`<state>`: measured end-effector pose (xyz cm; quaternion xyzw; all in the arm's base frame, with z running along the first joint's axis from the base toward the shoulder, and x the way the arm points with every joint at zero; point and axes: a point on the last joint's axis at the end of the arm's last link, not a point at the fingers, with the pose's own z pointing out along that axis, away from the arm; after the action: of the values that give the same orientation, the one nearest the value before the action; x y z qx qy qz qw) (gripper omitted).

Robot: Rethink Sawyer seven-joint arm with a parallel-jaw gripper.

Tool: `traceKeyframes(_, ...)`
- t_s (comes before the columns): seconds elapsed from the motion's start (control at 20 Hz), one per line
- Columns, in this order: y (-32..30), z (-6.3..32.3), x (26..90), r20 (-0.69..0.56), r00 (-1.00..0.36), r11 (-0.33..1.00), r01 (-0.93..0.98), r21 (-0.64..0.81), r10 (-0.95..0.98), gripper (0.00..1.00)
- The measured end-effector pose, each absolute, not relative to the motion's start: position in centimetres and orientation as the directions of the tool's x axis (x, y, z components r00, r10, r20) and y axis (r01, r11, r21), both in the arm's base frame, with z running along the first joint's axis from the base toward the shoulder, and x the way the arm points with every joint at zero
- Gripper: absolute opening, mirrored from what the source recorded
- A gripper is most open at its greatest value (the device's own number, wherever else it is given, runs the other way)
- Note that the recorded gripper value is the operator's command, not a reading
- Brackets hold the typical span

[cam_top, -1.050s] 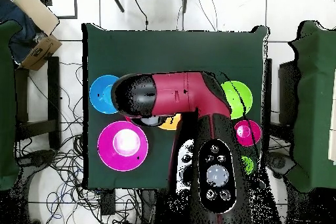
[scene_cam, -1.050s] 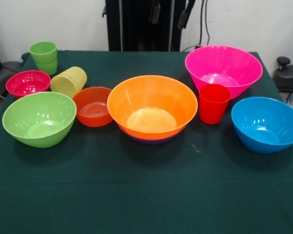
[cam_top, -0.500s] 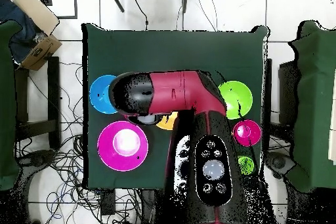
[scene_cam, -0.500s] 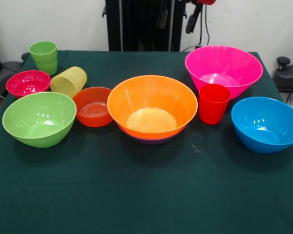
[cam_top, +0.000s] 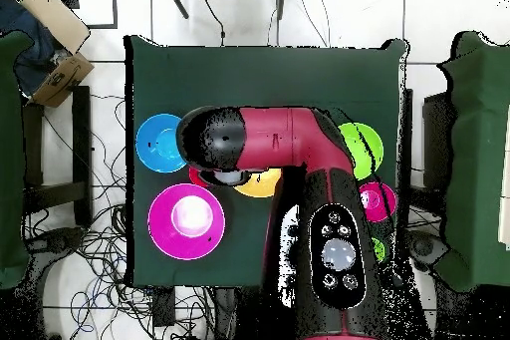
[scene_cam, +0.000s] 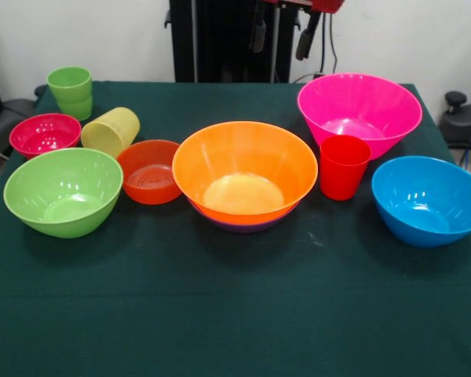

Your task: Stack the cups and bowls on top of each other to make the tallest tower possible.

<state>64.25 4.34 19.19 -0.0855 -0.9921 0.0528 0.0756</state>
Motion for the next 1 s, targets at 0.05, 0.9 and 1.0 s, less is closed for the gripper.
traceKeyframes(0.05,4.0,19.2,64.4,0.135,-0.974,0.979,0.168,-0.115,0.183,1.00)
traceKeyframes(0.9,1.8,19.2,64.8,0.115,-0.968,0.972,0.212,-0.099,0.223,1.00)
traceKeyframes(1.0,1.8,19.1,64.8,0.113,-0.969,0.973,0.211,-0.098,0.221,1.00)
